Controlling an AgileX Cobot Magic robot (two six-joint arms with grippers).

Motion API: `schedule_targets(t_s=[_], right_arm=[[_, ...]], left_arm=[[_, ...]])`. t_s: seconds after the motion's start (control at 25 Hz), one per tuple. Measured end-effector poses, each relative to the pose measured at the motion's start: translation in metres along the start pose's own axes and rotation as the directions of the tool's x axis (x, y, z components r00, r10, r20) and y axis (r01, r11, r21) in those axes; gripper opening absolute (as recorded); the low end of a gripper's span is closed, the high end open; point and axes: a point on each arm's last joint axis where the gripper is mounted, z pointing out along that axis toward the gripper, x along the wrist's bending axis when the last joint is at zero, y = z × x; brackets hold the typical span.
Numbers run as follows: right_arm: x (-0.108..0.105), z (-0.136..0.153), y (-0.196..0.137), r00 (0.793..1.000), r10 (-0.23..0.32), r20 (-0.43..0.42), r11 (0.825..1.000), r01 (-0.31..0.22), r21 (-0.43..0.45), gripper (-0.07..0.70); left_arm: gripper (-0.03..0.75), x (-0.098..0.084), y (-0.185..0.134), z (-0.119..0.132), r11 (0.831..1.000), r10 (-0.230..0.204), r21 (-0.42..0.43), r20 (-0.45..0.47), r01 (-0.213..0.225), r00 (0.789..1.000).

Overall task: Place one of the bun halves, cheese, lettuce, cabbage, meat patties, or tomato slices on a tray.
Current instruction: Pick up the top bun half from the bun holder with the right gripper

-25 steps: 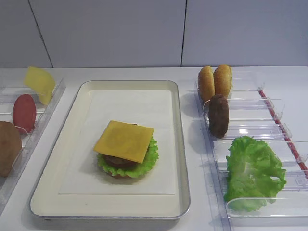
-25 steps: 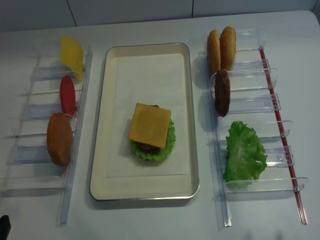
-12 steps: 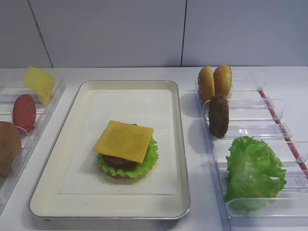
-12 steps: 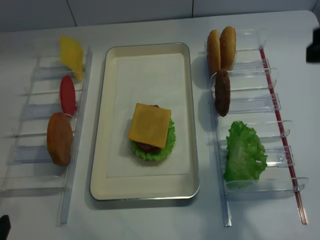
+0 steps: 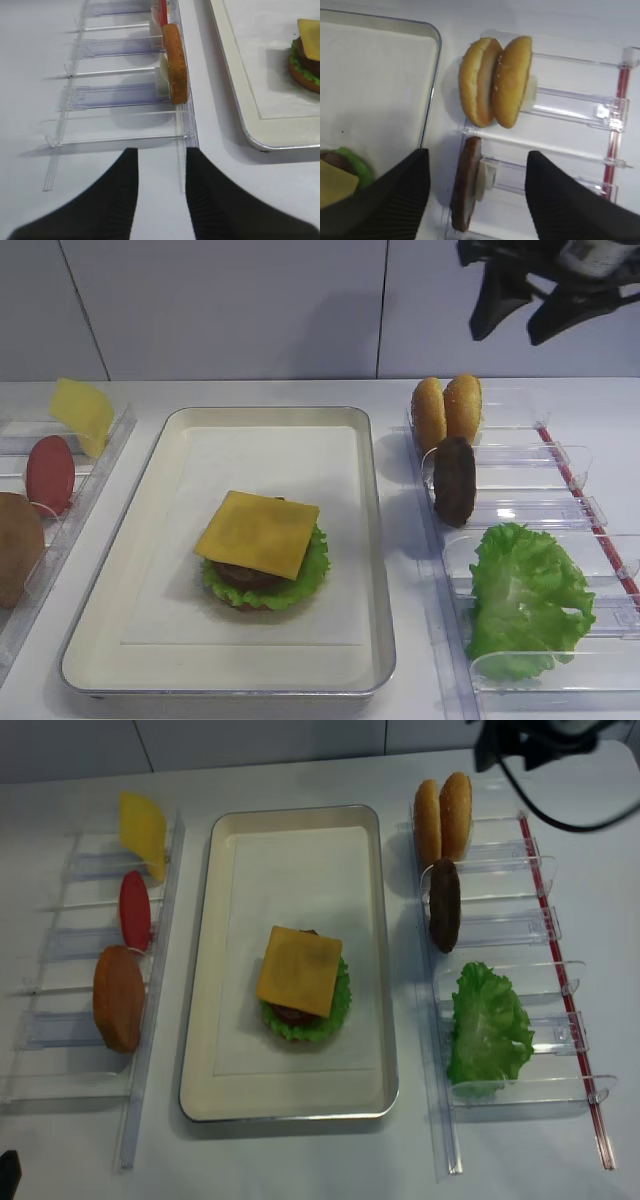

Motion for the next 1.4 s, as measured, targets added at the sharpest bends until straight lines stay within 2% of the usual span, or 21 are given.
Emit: schedule_targets(t_s=[0.2,0.44,1.0,1.4], right_arm=[[0.013,0.041,0.019,1.0,-0.004,-0.012,0.998,0.004,0.055,0.419],[0.009,0.078,0.024,1.0,0.012,-0.001,0.995,-0.012,0.1,0.419],[0.005,0.098,0.032,1.0,0.01,0.002,0.999,-0.01,0.041,0.419],[0.001,0.123,0.031,0.999,0.034,-0.006,0.997,-0.033,0.068,0.419]], left_arm=[[0.216,0.0,0.0,0.0,1.0,0.0,0.0,0.0,0.0,1.0],[0.216,0.0,0.0,0.0,1.0,0.0,0.0,0.0,0.0,1.0],[0.216,0.0,0.0,0.0,1.0,0.0,0.0,0.0,0.0,1.0],[0.216,0.0,0.0,0.0,1.0,0.0,0.0,0.0,0.0,1.0]])
